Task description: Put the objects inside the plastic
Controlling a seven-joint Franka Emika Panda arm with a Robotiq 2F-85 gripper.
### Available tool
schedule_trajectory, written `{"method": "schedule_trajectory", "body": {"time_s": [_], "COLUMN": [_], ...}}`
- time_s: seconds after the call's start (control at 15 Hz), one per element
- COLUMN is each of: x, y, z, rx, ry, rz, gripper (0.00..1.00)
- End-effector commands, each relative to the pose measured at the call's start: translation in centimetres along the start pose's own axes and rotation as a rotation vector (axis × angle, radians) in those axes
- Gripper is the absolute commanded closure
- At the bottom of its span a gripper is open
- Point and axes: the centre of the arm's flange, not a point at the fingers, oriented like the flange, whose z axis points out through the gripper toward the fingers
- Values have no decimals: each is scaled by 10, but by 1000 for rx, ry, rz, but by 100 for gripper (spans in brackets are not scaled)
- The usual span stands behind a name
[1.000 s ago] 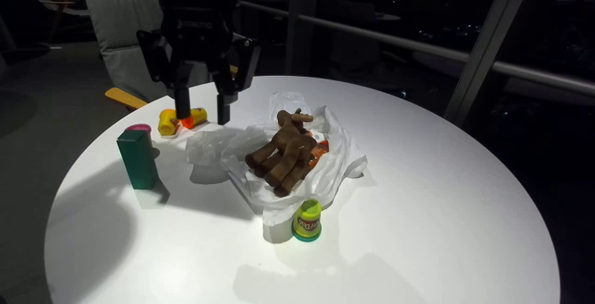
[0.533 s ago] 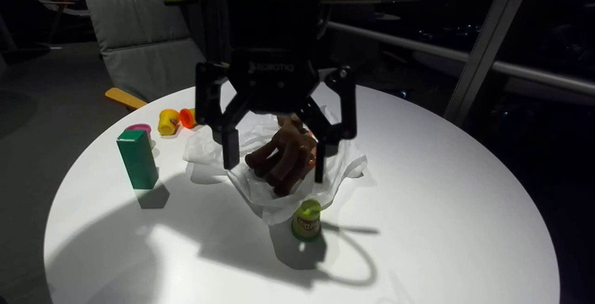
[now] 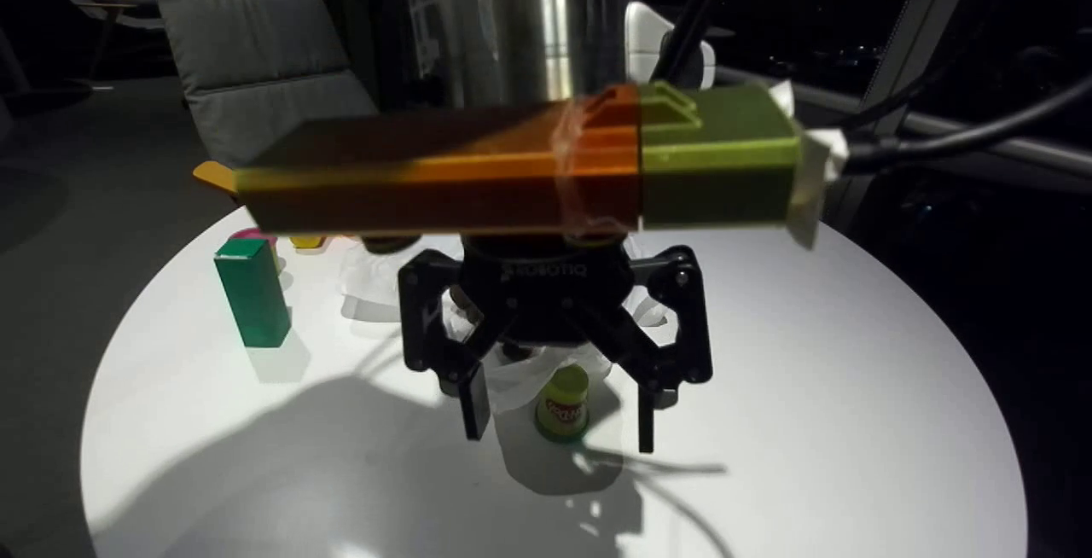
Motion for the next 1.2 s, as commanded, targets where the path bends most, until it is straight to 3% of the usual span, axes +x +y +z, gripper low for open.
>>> {"method": "schedule_trajectory", "body": {"time_s": [0.0,0.27,0.6,1.13], "x": [22,42,71,102], "y": [1,-3,1,3], "z": [41,74,96,106], "rx": [-86,-168,-113,-47], "ry": [77,104,154,192], "rz": [-5,-25,78,140], "gripper": [0,0,0,0]}}
